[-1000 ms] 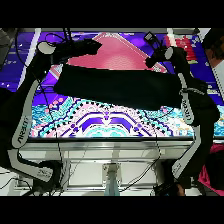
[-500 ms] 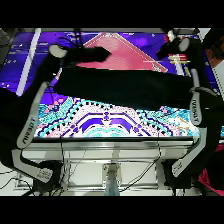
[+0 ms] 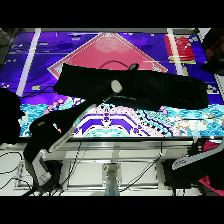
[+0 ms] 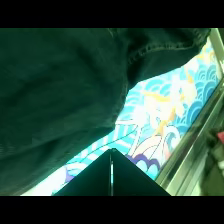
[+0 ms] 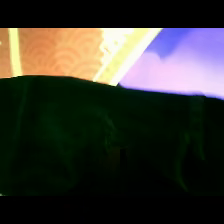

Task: Fold the clothes and pants, and hang the long-sleeved shirts on hangers.

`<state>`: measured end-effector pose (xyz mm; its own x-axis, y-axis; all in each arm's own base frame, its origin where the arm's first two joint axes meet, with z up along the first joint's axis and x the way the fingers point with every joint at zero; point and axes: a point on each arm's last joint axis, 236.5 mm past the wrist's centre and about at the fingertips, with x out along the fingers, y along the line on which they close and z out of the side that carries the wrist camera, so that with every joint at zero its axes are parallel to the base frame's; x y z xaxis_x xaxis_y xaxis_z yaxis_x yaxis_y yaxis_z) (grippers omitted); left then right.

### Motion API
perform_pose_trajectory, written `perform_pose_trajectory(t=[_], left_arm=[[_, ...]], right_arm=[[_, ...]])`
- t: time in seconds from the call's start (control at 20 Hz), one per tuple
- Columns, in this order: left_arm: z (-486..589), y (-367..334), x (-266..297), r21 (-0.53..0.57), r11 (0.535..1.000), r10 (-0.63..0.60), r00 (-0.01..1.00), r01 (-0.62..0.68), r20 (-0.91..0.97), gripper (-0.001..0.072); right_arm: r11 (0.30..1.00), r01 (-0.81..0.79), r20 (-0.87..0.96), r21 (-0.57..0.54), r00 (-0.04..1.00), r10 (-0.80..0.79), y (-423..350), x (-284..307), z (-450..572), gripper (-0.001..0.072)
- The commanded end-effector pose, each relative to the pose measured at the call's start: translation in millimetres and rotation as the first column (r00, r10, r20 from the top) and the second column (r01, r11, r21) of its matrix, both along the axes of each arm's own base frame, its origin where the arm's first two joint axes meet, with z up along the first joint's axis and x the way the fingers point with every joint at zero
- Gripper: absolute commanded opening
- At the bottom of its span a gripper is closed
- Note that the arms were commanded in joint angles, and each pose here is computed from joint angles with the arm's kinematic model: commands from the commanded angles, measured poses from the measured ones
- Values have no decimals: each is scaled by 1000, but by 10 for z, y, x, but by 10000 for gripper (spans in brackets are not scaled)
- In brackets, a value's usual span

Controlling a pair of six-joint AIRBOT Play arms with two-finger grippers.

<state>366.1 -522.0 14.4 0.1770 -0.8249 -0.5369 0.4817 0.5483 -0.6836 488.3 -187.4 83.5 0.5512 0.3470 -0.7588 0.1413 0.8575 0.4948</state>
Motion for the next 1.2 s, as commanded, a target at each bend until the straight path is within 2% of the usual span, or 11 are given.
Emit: perform_pose_trajectory(t=[0.0,0.2,0.3,0.45,0.5,0.6,0.7,0.8,0.85,1.15], left_arm=[[-336,-261,-74,-21,989,143,980,-147,-138,8],[-477,-287,94,-55,967,235,953,-250,-188,8],[-485,-275,271,-95,938,309,927,-334,-211,8],[-660,-210,382,-85,922,348,904,-378,-250,8],[-711,-191,401,-80,918,355,896,-387,-267,8],[-754,-167,432,-78,913,365,887,-400,-283,8],[-752,-150,457,-78,911,369,886,-405,-281,8],[-765,-146,469,-78,909,374,884,-410,-280,8],[-779,-147,468,-78,908,376,881,-413,-286,9],[-847,-125,556,-87,881,419,853,-465,-311,9]], right_arm=[[967,189,-112,173,979,-172,-492,-607,83,34],[908,327,-221,261,936,-274,-832,-1083,-118,35],[874,346,-330,341,915,-233,-674,-1309,-404,35],[803,391,-485,450,862,-148,-288,-1570,-854,45],[785,409,-513,466,848,-138,-215,-1621,-970,117],[772,453,-551,446,818,-162,-199,-1676,-1181,401],[806,479,-584,347,783,-214,-333,-1752,-1373,429],[792,545,-596,275,743,-305,-488,-1716,-1485,624],[780,568,-587,260,735,-340,-545,-1664,-1507,664],[796,573,-471,196,767,-436,-624,-1182,-1576,664]])
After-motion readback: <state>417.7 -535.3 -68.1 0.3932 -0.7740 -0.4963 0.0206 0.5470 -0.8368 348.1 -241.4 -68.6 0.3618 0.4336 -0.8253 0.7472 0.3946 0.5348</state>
